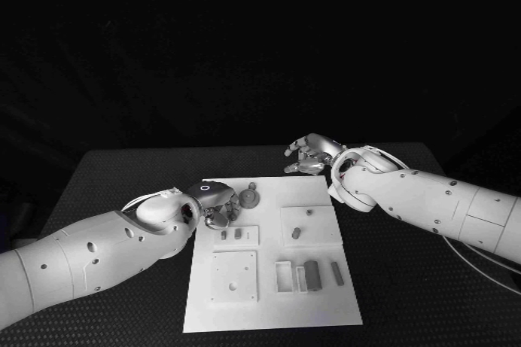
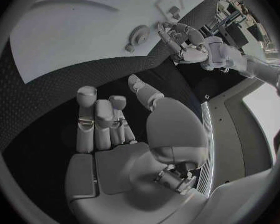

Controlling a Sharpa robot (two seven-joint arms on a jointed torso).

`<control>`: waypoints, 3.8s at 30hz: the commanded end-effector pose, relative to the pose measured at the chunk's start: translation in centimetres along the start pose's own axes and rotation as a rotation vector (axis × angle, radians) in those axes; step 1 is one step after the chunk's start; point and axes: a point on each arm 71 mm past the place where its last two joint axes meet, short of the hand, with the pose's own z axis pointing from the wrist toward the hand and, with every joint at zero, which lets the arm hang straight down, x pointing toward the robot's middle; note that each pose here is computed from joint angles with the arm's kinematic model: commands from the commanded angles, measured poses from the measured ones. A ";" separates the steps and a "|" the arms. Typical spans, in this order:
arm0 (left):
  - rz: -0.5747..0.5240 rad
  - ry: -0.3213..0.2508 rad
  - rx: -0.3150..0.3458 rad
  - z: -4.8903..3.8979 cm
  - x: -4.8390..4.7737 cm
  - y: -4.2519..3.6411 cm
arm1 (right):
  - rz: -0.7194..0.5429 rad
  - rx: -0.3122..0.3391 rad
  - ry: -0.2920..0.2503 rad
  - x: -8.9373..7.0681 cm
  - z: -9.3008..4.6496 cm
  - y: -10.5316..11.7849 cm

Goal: Assemble the parts on the task board

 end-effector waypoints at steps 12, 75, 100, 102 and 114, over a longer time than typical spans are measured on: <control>-0.006 -0.007 -0.029 -0.10 -0.05 0.45 | -0.002 -0.006 0.011 0.1 0.0 0.0; -1.068 -0.297 -0.242 -7.58 -0.82 10.56 | -0.416 -0.186 0.225 3.5 -7.3 -4.7; -1.079 -0.304 -0.242 -7.31 -0.84 10.41 | -0.435 -0.188 0.269 5.9 -6.7 -4.7; -1.079 -0.303 -0.243 -7.31 -0.82 10.43 | -0.433 -0.188 0.273 6.1 -6.8 -4.7; -1.083 -0.292 -0.249 -7.33 -0.74 10.48 | -0.464 -0.174 0.276 6.1 -6.8 -5.2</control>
